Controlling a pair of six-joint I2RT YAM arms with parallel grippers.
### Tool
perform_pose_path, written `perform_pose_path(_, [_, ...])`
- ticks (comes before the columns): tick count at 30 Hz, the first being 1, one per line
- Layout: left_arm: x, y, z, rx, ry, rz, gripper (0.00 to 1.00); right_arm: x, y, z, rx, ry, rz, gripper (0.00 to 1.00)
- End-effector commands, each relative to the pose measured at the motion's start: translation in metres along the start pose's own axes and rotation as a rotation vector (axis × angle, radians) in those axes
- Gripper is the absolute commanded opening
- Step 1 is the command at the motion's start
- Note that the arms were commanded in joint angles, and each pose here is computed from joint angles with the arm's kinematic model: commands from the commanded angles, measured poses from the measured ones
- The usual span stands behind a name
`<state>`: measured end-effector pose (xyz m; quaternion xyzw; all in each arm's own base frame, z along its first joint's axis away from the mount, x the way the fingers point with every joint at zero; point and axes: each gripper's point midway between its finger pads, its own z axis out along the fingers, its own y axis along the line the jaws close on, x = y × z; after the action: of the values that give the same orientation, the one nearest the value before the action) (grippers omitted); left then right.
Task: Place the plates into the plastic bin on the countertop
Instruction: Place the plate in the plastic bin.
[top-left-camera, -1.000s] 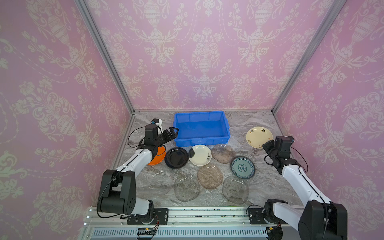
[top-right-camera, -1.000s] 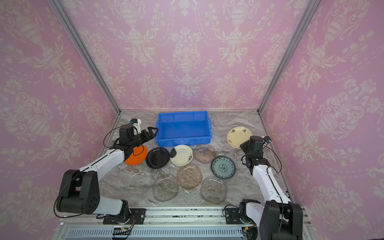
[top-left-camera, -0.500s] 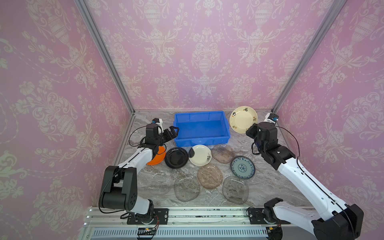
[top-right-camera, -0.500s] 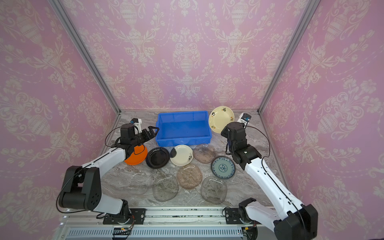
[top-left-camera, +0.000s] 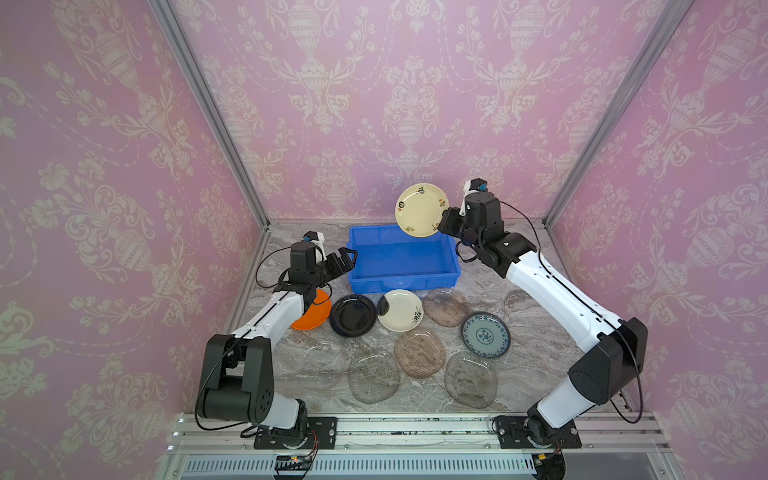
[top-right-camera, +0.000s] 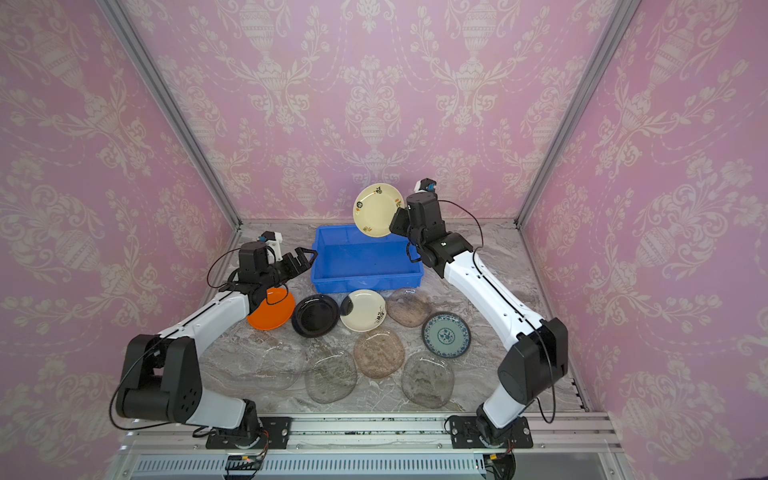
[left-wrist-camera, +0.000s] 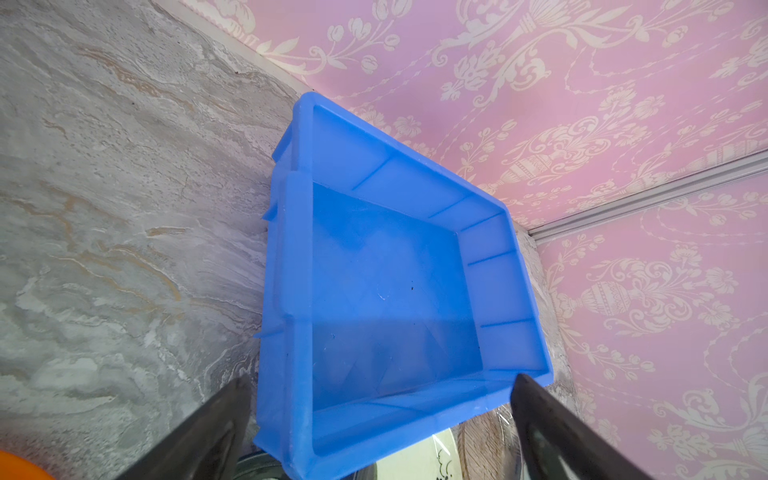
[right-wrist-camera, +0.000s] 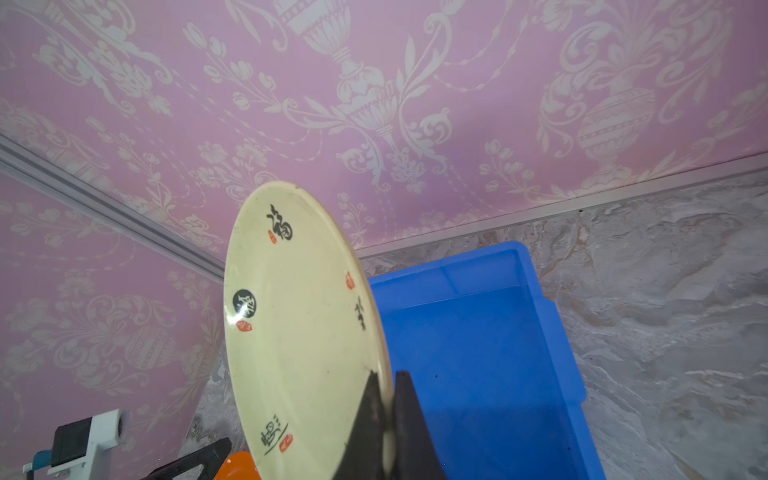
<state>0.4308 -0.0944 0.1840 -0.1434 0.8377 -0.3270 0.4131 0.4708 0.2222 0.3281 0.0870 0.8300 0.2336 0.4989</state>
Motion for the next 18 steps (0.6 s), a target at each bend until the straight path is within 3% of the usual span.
perform_pose_path(1, [-0.006, -0.006, -0.010, -0.027, -0.004, 0.050, 0.99, 0.042, 0.023, 0.022, -0.084, 0.190, 0.039, 0.00])
perform_pose_path(18, [0.005, 0.007, -0.008, -0.067, 0.027, 0.050, 0.99, 0.155, 0.014, 0.147, -0.094, 0.432, 0.134, 0.00])
